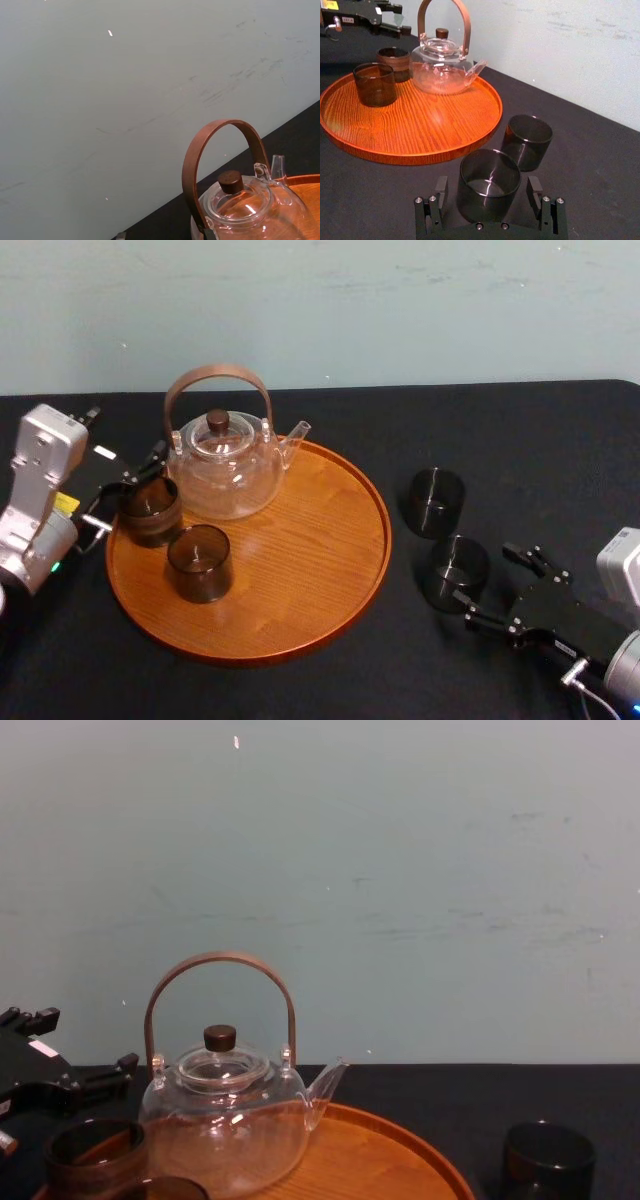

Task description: Pick up the glass from the table and place it on the tray.

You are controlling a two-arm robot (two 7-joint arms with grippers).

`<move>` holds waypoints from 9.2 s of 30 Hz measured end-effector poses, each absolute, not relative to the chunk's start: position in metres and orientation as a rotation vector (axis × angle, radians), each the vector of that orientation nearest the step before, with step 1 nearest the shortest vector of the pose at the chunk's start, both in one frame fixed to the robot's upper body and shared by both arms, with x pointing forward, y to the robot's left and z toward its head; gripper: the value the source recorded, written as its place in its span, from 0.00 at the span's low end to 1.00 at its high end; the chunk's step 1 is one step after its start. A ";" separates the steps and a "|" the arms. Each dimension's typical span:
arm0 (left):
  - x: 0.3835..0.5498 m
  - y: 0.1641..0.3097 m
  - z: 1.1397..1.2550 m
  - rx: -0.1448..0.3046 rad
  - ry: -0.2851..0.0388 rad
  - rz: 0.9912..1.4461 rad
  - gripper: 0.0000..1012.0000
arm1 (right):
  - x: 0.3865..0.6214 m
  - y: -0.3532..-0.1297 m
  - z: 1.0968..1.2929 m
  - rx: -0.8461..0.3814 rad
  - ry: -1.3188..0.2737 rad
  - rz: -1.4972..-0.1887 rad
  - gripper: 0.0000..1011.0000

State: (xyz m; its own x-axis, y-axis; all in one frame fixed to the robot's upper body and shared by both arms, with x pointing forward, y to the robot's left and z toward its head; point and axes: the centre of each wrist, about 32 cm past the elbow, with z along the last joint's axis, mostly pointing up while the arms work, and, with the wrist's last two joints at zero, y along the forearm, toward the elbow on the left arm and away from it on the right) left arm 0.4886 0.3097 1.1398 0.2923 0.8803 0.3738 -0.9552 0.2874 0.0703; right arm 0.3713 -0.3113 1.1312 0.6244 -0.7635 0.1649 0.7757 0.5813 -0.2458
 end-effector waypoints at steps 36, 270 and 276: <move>0.489 0.310 1.140 0.305 -0.285 1.248 0.99 | 0.414 -0.294 1.116 -0.368 0.036 -0.882 0.99; 0.489 0.310 1.140 0.304 -0.285 1.248 0.99 | 0.500 -0.279 1.111 -0.299 0.035 -0.970 0.99; 0.489 0.310 1.140 0.305 -0.285 1.248 0.99 | 0.504 -0.277 1.110 -0.300 0.035 -0.971 0.99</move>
State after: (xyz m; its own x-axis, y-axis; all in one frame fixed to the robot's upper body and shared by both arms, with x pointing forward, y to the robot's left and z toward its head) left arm 0.4886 0.3097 1.1398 0.2923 0.8803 0.3737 -0.9553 0.2873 0.0703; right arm 0.5042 -0.2771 1.1099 0.5671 -0.8170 0.1041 0.8073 0.5264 -0.2669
